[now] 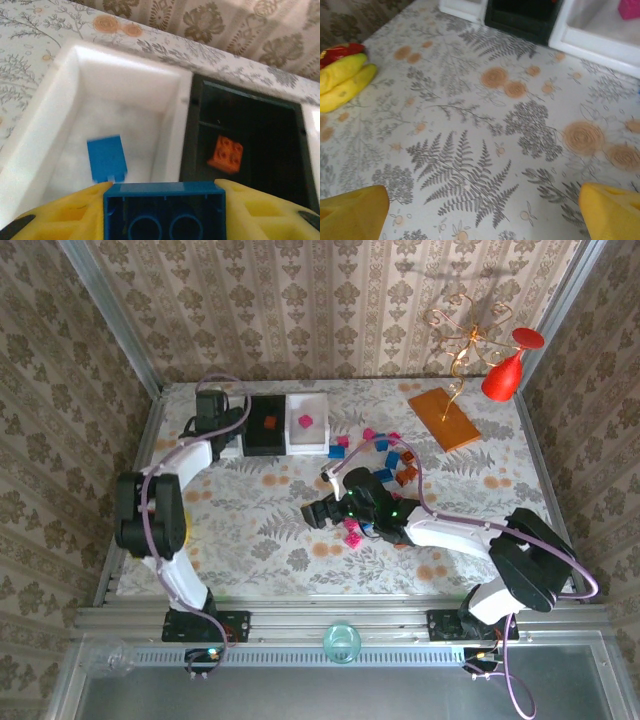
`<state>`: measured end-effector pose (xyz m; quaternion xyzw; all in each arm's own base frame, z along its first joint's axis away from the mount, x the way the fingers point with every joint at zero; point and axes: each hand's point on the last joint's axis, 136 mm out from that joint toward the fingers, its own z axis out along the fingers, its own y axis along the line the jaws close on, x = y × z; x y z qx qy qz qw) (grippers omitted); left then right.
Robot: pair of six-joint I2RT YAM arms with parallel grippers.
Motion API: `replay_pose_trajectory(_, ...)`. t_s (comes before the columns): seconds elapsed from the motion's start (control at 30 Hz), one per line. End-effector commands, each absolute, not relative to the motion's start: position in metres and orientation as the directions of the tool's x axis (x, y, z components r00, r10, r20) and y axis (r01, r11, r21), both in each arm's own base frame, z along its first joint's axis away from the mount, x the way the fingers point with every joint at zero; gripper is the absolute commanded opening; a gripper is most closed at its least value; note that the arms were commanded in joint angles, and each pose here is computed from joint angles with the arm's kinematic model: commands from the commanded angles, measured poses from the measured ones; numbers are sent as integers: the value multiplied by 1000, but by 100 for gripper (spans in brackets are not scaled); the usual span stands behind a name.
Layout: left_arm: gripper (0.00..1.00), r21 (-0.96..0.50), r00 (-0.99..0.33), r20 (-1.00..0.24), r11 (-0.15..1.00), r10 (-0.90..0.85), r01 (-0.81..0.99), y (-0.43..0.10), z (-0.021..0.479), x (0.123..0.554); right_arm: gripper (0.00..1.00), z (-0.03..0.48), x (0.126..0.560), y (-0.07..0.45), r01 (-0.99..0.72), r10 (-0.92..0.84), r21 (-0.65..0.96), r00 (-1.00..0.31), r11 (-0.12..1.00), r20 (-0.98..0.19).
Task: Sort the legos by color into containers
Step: Place the lego in the container, then pick up the lego from the bottom-center of the table.
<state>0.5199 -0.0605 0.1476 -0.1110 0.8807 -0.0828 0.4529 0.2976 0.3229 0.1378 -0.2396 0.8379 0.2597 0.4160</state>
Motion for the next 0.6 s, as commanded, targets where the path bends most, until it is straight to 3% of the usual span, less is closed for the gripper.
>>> replay_pose_trajectory(0.0, 42, -218, -593, -761, 965, -262, -147, -46, 142, 539, 99, 122, 306, 292, -470, -139, 199, -592, 860, -794)
replay_pose_trajectory(0.17, 49, -209, -592, -761, 964, -265, -163, -35, 142, 557, 100, 119, 308, 241, -317, -135, 72, -584, 946, -801)
replay_pose_trajectory(0.3, 65, -234, -572, -769, 959, -283, -160, -29, 153, 553, 100, 117, 295, 220, -286, -154, 36, -613, 957, -775)
replay_pose_trajectory(0.57, 76, -389, -516, -784, 921, -345, -26, -56, 195, 496, 94, 94, 251, 222, -279, -138, 133, -768, 951, -625)
